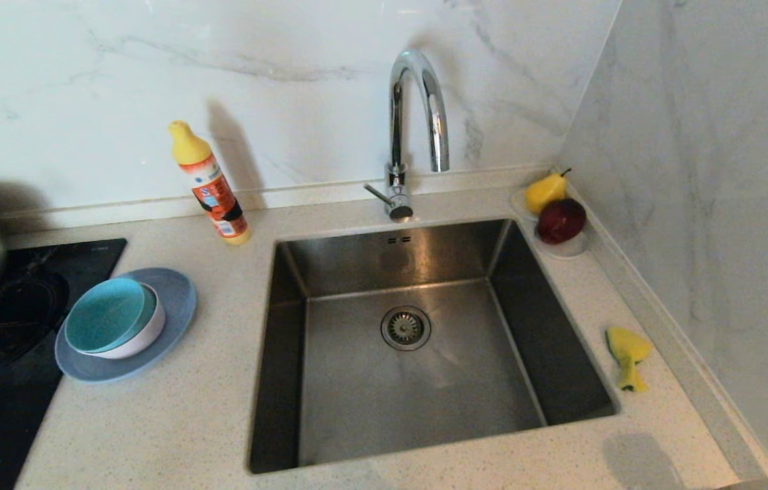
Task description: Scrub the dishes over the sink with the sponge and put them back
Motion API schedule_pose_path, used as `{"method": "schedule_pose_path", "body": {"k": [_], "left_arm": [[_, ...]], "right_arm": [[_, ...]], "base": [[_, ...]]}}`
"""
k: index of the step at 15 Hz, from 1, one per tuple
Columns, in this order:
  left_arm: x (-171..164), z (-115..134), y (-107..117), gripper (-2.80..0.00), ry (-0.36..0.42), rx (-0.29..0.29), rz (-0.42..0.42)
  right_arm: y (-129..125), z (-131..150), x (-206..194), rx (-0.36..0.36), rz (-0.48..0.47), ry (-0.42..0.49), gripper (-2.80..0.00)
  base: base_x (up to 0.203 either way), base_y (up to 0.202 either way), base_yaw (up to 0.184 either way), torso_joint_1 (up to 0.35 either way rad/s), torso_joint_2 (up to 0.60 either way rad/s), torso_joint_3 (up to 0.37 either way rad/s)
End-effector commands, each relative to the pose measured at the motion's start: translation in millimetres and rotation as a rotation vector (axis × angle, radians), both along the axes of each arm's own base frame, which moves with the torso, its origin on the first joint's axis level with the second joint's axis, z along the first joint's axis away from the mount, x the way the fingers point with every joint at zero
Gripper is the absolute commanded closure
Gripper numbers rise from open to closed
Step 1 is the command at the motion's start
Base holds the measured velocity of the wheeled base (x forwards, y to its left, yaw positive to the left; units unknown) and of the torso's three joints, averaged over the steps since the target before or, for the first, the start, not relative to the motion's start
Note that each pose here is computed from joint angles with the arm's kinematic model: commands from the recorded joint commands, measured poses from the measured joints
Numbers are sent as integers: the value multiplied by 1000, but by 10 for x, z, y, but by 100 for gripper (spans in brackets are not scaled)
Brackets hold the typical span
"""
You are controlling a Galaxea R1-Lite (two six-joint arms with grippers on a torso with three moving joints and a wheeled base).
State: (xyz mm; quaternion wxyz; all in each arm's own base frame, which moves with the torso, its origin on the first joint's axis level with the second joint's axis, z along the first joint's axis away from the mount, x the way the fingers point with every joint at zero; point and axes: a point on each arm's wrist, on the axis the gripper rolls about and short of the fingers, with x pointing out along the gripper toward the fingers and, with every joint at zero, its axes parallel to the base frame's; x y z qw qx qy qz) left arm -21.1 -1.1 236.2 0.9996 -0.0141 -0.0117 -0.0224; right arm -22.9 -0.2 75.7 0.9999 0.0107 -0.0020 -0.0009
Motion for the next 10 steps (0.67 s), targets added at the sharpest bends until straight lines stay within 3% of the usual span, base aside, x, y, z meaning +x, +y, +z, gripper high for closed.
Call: {"method": "schedule_pose_path", "body": {"k": [1, 3, 5, 8, 10], "left_arm": [[-242, -664, 6, 0, -46, -37, 76], [-225, -1096, 3, 0, -20, -63, 74], [-140, -1376, 0, 0, 43, -75, 59], [-70, -1557, -10, 0, 86, 3, 0], [-70, -1561, -10, 0, 90, 6, -2]], "right_arm": [[0, 0, 0, 0, 0, -1, 0], [0, 0, 0, 0, 0, -1, 0], [0, 0, 0, 0, 0, -1, 0], [0, 0, 0, -1, 0, -1, 0], [0, 0, 0, -1, 0, -1, 0]], "base": [[0, 0, 0, 0, 0, 0], [0, 0, 0, 0, 0, 0], [0, 0, 0, 0, 0, 0], [0, 0, 0, 0, 0, 0], [0, 0, 0, 0, 0, 0]]}}
